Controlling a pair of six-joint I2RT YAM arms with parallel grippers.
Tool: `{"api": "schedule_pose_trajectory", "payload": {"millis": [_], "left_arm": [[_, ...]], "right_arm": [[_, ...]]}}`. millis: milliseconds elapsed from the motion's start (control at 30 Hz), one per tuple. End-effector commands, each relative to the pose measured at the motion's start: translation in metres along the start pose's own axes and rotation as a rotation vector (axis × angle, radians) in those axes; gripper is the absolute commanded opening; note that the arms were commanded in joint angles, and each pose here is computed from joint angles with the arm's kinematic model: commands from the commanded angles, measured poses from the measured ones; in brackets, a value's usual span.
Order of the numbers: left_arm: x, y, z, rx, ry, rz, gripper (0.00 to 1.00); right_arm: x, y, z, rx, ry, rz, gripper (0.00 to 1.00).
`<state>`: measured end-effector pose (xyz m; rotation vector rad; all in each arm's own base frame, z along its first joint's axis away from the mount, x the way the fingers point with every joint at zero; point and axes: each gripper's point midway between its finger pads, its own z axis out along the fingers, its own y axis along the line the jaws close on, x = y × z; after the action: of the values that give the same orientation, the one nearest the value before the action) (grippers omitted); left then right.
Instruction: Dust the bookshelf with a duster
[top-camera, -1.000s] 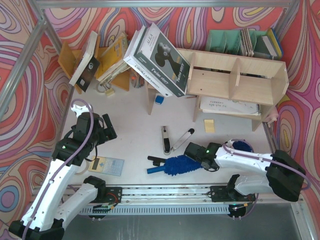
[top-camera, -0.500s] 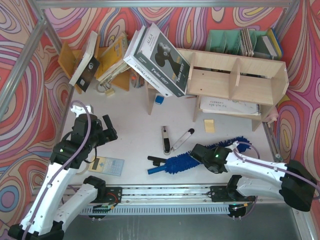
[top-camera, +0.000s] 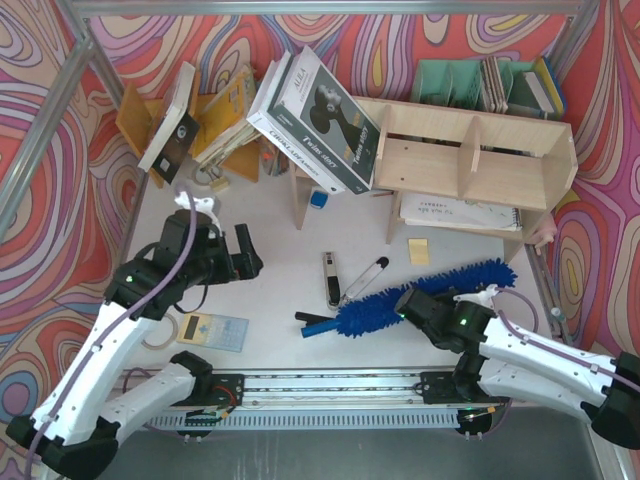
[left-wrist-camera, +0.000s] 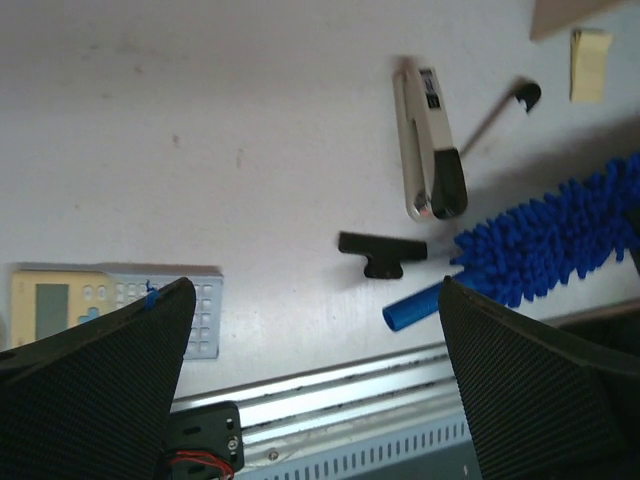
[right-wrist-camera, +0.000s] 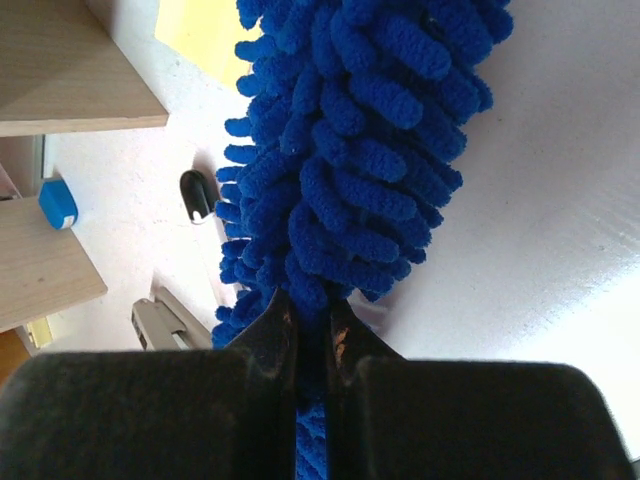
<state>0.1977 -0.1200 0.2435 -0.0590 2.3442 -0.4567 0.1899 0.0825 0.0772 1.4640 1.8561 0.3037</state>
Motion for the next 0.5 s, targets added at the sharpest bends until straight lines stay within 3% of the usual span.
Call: {"api": "schedule_pose_trajectory", "payload": {"millis": [0,233,467], "left_arm": [[0.008,-0.021,0.004,0.055,0.028,0.077,0.98],[0.016,-0.057,0.009,0.188,-0.02,0.183,0.98],[0.026,-0.105,0.007,0.386,-0.13,0.393,0.98]], "right_arm": [[-0.022,0.021,-0.009,-0.07,-0.071,0.113,0.0],[-0.036,0.049,-0.028,-0.165,-0.092,0.091,0.0],[-0.052,0.076,-0.048,-0.239,-0.129,0.028,0.0]]}}
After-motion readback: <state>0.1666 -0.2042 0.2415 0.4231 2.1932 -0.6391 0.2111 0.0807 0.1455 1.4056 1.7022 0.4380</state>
